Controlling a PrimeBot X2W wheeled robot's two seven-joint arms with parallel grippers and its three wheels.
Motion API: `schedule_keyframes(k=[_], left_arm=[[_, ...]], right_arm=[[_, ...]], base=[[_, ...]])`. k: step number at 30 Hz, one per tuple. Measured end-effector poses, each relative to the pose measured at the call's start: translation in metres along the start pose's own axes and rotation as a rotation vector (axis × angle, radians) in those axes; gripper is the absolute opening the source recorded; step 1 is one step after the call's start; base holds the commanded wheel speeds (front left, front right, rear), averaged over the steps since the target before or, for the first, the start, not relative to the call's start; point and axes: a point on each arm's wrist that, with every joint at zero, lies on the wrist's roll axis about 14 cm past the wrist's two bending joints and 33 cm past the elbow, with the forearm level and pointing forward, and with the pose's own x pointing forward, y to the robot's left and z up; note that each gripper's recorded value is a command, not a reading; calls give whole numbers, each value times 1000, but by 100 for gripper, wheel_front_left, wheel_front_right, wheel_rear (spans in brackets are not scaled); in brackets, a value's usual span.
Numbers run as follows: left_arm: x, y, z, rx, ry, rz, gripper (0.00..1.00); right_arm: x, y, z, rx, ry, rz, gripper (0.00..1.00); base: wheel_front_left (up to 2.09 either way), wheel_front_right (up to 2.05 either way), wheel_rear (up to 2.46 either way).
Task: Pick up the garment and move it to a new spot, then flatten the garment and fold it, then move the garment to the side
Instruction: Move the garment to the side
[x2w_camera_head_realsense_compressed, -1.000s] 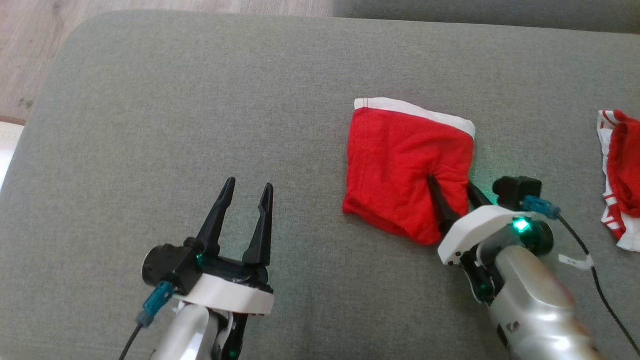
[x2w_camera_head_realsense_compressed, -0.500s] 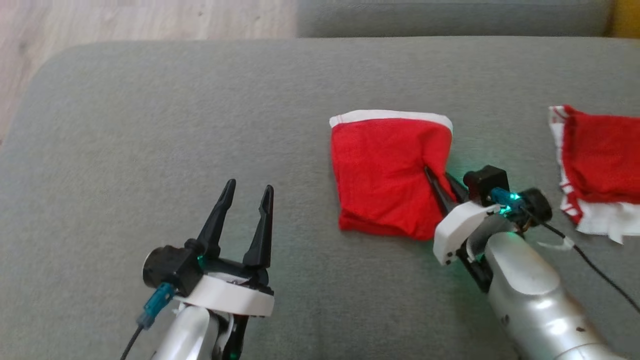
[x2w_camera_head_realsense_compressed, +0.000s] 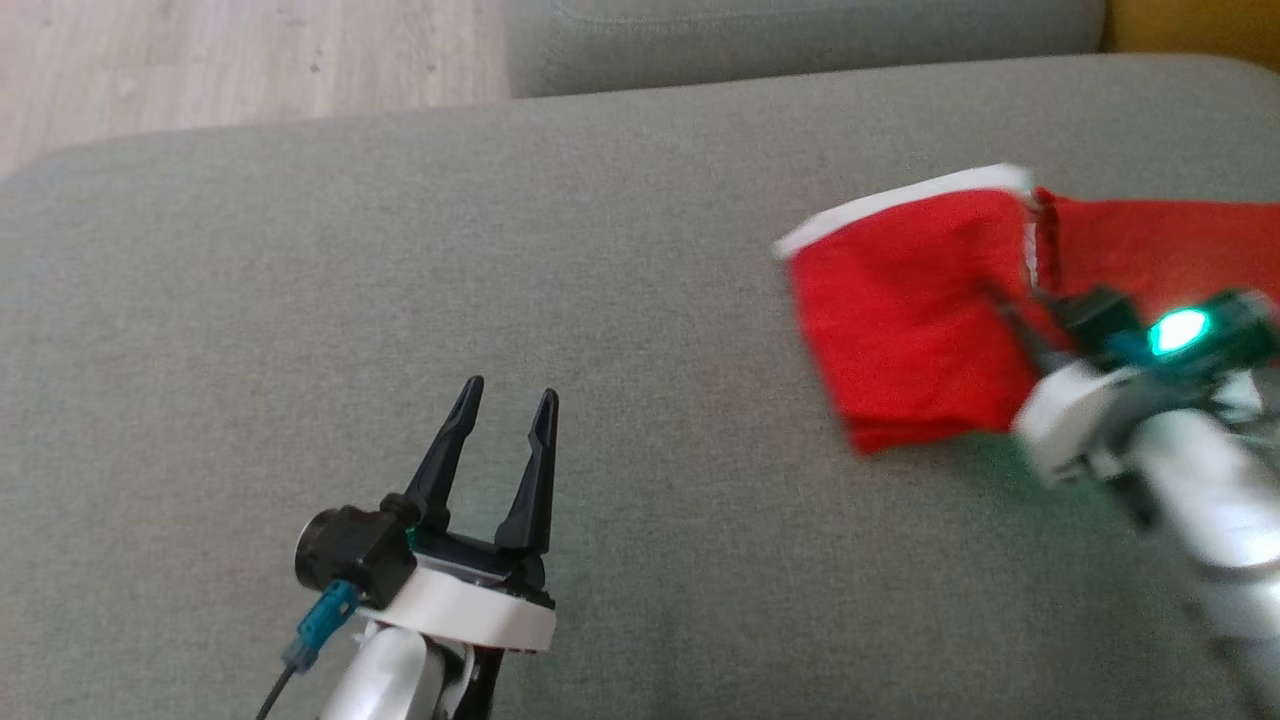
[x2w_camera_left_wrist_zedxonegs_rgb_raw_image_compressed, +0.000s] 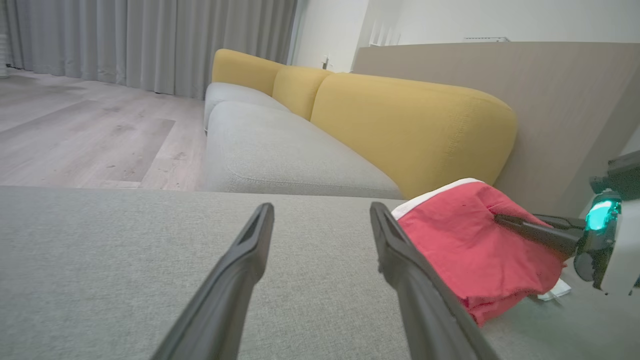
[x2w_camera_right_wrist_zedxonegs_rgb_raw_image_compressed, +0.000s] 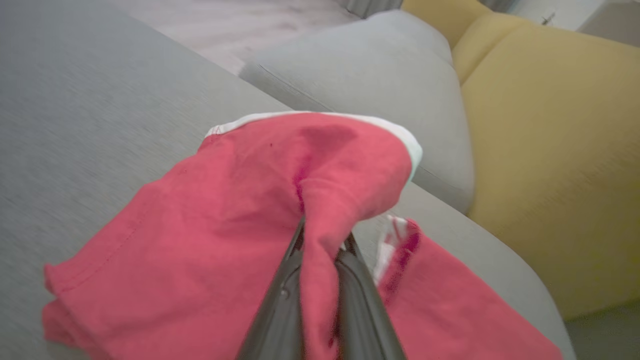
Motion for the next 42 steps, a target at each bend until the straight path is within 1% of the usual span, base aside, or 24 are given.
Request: schedule_keyframes(k=[5, 9, 14, 17, 22, 29, 36, 39, 40, 41, 42], left_arm=[[7, 2, -8, -8, 19, -5, 100], [11, 7, -17, -19, 41, 3, 100], [25, 17, -18, -18, 38, 11, 100], [28, 24, -20, -18, 42, 26, 100], [26, 34, -30, -24, 66, 53, 100], [27, 37, -31, -24, 70, 60, 100], [31, 35, -33, -17, 72, 47, 100], [33, 35, -32, -16, 69, 44, 100], [33, 35, -32, -16, 69, 44, 100], [33, 35, -32, -16, 70, 44, 100], [33, 35, -32, -15, 69, 44, 100]], right_arm=[[-15, -56, -26, -53, 101, -58, 0], [-18, -83, -37, -58, 141, -73, 0], [-22, -111, -66, -95, 242, -90, 0], [-20, -122, -81, -118, 303, -94, 0], [-20, -133, -102, -125, 379, -103, 0], [-24, -146, -114, -139, 431, -133, 0], [-41, -167, -128, -143, 495, -198, 0], [-43, -172, -129, -118, 497, -227, 1], [-42, -172, -129, -112, 497, -233, 83], [-42, -172, -129, -108, 495, -236, 100], [-41, -171, -129, -96, 490, -241, 100]], base=[[0, 0, 0], [0, 0, 0], [0, 0, 0], [0, 0, 0], [0, 0, 0], [0, 0, 0], [0, 0, 0], [0, 0, 0], [0, 0, 0], [0, 0, 0], [0, 0, 0]])
